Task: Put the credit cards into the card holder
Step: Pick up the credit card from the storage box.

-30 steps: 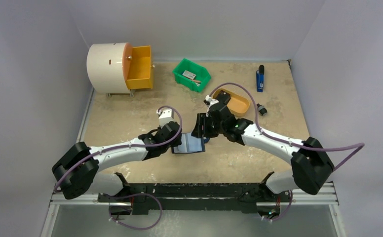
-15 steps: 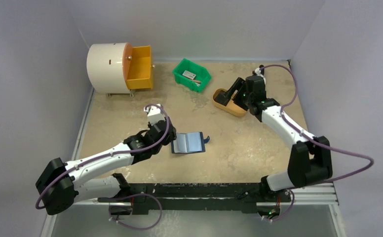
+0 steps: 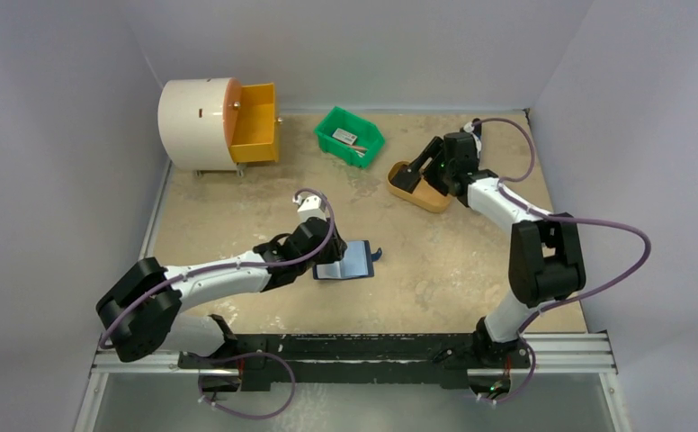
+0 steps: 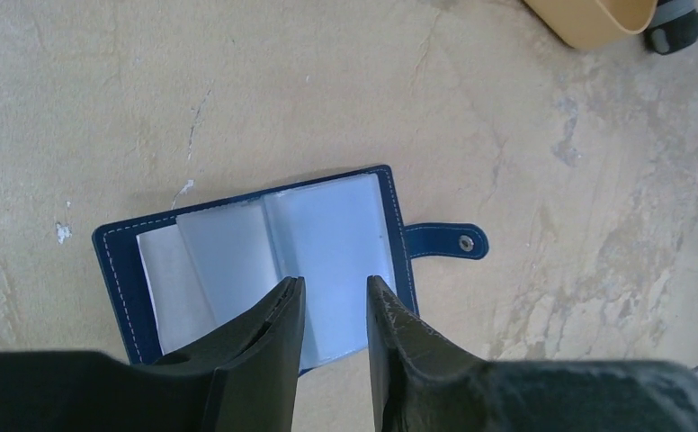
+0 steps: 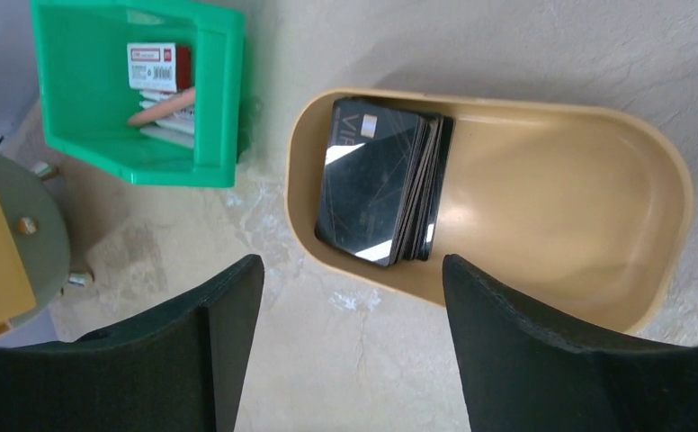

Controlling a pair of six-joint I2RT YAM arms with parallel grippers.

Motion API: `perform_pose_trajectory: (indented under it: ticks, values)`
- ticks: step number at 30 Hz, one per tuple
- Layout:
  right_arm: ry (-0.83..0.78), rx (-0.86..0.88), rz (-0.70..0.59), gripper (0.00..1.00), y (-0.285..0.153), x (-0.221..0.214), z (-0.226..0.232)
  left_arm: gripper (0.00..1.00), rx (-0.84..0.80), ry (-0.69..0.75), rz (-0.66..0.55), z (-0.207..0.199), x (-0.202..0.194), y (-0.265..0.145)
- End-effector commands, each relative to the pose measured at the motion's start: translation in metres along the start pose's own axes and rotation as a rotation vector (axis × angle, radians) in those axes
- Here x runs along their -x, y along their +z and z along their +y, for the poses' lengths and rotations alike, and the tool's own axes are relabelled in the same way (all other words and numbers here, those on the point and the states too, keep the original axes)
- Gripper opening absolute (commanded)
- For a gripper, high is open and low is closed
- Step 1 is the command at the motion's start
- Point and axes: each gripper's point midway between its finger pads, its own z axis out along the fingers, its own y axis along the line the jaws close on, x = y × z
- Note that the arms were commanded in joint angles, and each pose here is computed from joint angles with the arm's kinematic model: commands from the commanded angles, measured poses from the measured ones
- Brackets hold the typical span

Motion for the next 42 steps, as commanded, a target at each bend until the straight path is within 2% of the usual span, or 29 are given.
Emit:
perform_pose_trajectory:
  ticks: [1, 6, 13, 27, 35, 42]
  values:
    - [0.017, 0.029, -0.055, 0.73, 0.004, 0.027, 0.012, 0.3, -0.018, 0.007, -0.03, -0.006, 0.005, 0.004]
    - [0.011, 0.017, -0.024, 0.68, 0.016, 0.025, -0.001, 0.29, 0.054, 0.015, -0.02, 0.019, -0.008, 0.005]
    - [0.008, 0.034, 0.046, 0.62, 0.034, 0.013, 0.0, 0.28, 0.077, 0.011, -0.012, 0.031, -0.016, 0.005]
    - [0.007, -0.016, 0.097, 0.59, 0.055, 0.0, -0.013, 0.28, 0.081, 0.009, -0.019, 0.032, -0.014, 0.003]
    - [0.012, -0.065, 0.102, 0.62, 0.064, -0.001, -0.022, 0.28, 0.087, 0.019, -0.021, 0.031, -0.012, 0.002]
    - [0.022, -0.08, 0.124, 0.59, 0.071, -0.007, -0.026, 0.28, 0.092, 0.018, -0.026, 0.031, -0.01, 0.001]
